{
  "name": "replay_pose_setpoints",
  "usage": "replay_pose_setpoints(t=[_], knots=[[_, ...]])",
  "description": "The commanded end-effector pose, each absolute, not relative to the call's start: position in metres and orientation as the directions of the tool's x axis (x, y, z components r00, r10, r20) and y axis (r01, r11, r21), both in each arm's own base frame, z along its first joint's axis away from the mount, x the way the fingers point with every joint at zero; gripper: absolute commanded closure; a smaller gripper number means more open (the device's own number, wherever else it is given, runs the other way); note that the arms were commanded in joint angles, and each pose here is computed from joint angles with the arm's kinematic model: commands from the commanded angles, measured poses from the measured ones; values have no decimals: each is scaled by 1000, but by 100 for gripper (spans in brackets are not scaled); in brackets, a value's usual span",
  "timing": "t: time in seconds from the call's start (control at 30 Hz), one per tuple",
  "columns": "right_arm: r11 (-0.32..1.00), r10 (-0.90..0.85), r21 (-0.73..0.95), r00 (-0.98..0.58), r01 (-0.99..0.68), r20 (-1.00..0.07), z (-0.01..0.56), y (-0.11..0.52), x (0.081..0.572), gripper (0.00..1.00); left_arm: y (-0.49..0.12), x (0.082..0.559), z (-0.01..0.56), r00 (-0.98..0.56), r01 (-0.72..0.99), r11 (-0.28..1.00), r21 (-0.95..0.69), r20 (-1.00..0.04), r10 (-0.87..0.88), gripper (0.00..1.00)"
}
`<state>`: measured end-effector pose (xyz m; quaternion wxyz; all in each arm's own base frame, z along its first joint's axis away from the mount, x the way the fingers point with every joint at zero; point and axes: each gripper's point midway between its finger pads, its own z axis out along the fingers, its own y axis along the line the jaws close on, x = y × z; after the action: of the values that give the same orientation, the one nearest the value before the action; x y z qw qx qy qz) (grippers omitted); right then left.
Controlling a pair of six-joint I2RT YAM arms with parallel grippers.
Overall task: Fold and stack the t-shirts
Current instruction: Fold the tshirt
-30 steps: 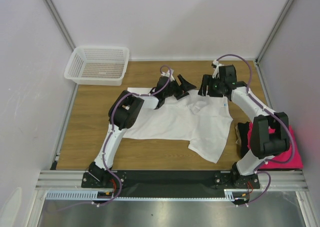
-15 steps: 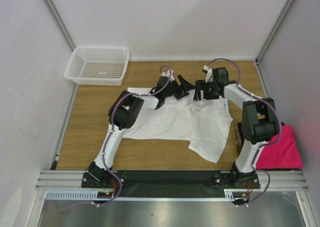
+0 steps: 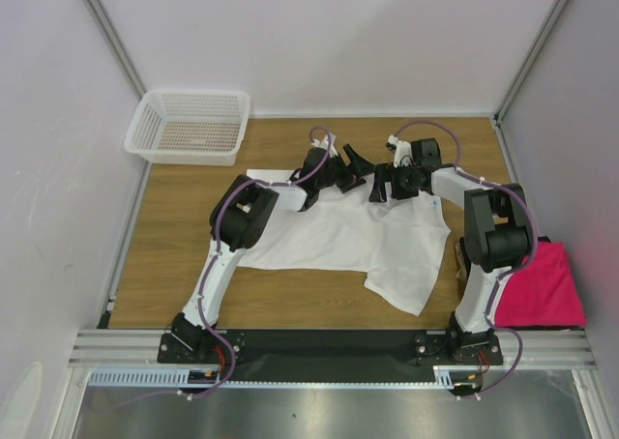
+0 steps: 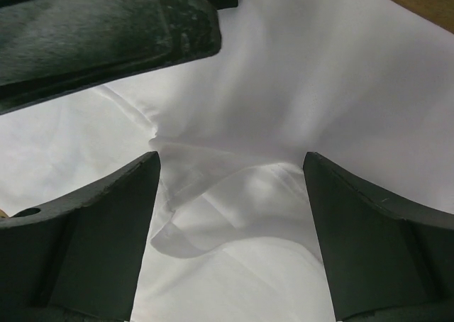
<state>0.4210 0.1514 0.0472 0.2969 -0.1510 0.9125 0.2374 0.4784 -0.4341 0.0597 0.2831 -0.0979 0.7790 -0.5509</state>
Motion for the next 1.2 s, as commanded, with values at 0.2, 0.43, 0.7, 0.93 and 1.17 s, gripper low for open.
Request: replay_pose_setpoints(t=[0.2,0.43,0.7,0.93,1.17], knots=[[805,-126,389,-770,-448,-626,54,164,427,19,-424,477,39,-832,113,420,-901,-317,-456,11],[823,-119,384,-790,-417,-602,64,169,389,24,-424,480,38,-828,107,415,-903,-313,-466,11],[834,-100,405,-825,-374,-556,66,173,347,28,-424,478,35,-832,101,414,-905,-306,-464,11],[828,-89,443,-861,-343,-501,57,175,318,28,-424,477,34,-834,100,415,-904,-303,-461,11],[837,-68,461,-891,-296,-449,75,175,294,27,-422,475,35,-835,108,419,-902,-311,-454,11]])
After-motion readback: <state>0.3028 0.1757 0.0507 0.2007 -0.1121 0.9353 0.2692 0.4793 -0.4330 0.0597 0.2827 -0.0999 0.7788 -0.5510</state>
